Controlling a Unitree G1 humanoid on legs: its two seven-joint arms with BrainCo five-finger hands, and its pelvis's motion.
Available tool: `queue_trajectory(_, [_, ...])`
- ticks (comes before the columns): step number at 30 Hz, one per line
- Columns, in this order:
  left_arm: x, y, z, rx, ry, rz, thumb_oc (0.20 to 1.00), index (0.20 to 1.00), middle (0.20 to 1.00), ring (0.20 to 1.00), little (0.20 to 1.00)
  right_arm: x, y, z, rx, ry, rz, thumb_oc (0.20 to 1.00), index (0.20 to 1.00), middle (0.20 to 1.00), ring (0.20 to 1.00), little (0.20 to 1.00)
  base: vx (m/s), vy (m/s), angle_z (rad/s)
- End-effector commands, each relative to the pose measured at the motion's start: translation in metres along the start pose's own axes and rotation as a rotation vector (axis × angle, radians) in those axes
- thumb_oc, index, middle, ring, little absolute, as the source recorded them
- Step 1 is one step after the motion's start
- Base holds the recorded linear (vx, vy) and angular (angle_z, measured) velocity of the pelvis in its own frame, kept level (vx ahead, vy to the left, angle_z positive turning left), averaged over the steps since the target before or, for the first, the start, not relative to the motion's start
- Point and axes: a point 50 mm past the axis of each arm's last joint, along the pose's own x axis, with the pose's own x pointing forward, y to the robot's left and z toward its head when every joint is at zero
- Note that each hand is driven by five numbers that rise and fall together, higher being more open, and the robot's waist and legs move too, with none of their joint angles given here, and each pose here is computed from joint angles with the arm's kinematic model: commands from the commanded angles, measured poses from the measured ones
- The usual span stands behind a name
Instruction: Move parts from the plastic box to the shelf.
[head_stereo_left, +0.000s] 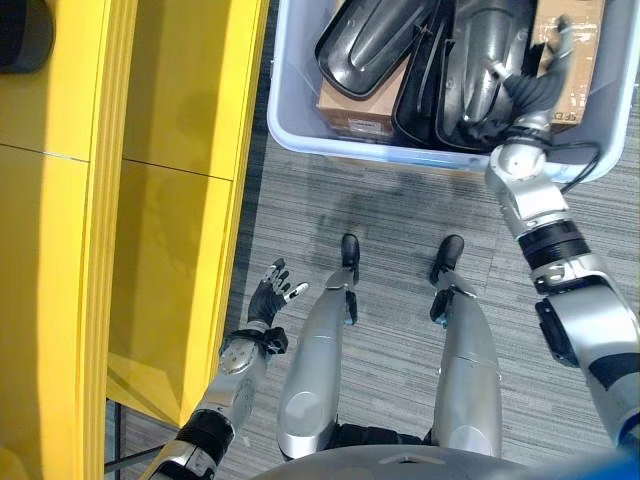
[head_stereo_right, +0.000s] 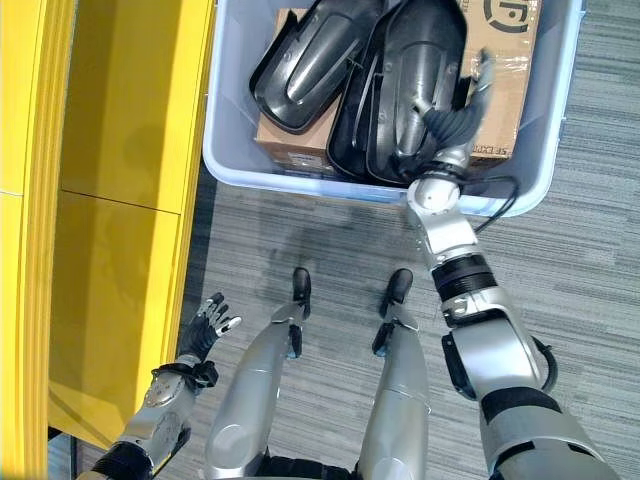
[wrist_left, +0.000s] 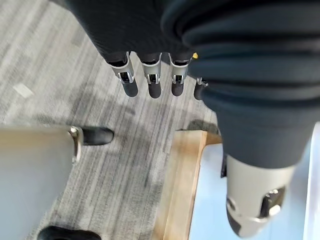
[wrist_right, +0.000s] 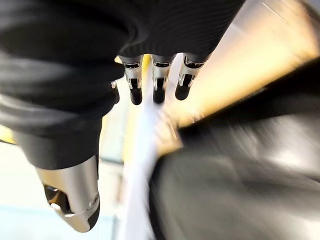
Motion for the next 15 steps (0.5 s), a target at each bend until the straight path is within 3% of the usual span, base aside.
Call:
queue_trajectory(1, [-0.014, 0.002, -0.006, -0.033, -0.001, 0.009, 1.000, 1.000, 1.000, 1.000, 1.000, 0.001, -0.011, 0.034, -0.075, -0.316, -0.076, 1.000, 1.000, 1.000, 1.000, 1.000, -0.01, 0.051, -0.07])
queue_trajectory(8, [-0.017, -0.002, -0.011, -0.069, 0.004, -0.022, 1.000, 1.000, 1.000, 1.000, 1.000, -0.007, -0.004, 0.068, -0.153, -0.529, -0.089, 1.000, 1.000, 1.000, 1.000, 1.000, 0.00, 0.042, -0.07])
queue_trajectory(15, [-0.014, -0.002, -0.007, -0.086, -0.002, -0.025, 1.000, 1.000, 1.000, 1.000, 1.000, -0.009, 0.004, 0.044, -0.288, -0.361, -0.018, 1.000, 1.000, 1.000, 1.000, 1.000, 0.00, 0.012, -0.01])
